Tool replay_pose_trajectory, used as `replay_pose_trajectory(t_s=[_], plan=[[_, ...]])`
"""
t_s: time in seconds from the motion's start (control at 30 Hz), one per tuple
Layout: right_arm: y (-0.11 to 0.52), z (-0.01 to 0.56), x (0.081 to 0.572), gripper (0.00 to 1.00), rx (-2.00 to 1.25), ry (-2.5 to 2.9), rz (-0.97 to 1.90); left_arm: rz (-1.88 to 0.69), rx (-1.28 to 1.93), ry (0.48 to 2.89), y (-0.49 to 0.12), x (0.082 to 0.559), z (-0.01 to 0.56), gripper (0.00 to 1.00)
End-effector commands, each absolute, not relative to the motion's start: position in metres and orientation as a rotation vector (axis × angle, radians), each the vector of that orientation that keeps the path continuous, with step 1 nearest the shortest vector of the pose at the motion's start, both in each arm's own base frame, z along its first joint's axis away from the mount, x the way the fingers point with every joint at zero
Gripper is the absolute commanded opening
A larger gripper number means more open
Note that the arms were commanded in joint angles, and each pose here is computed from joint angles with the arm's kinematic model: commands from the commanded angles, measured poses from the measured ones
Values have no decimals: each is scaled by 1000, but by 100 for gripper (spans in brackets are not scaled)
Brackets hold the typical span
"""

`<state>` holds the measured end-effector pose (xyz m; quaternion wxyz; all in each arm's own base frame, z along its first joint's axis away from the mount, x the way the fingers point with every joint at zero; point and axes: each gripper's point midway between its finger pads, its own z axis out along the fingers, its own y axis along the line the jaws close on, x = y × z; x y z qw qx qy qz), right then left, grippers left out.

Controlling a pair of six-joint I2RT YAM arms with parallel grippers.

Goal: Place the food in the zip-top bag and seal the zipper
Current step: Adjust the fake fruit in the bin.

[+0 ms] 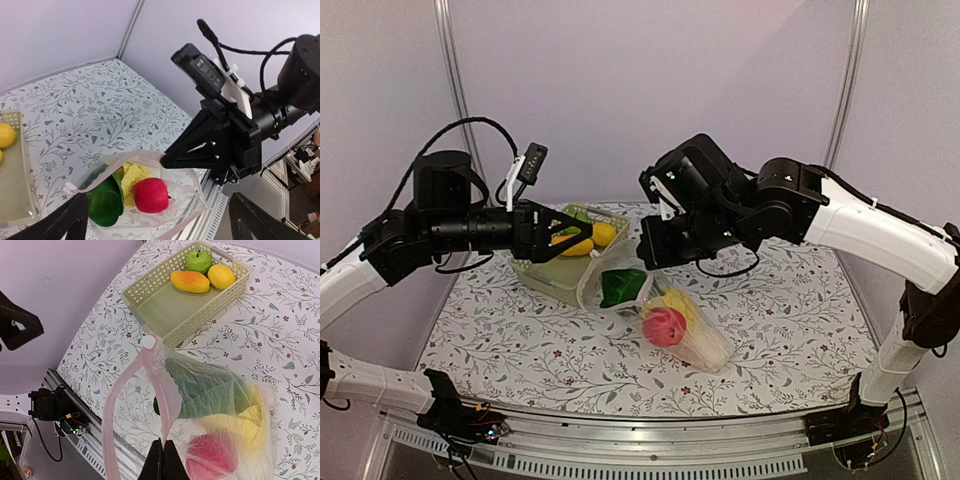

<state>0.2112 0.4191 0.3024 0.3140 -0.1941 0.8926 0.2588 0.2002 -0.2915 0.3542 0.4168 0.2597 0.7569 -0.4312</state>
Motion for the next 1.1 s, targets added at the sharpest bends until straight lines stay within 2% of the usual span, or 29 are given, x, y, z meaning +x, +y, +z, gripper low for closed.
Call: replay_pose_trajectory(t_s=[0.0,0.2,0.4,0.83,1.07], plan=[[411,318,212,0,-475,2316,702,-813,580,2132,-246,226,313,99],[412,315,212,0,-473,2323,700,-648,408,2291,-209,276,277,99],[412,317,212,0,-469,2317,703,-622,282,2355,-200,328,240,98],[402,321,212,0,-448,2306,690,-566,542,2373,-200,450,184,96],[397,326,212,0,-431,2297,697,-546,586,2449,-200,493,144,94]])
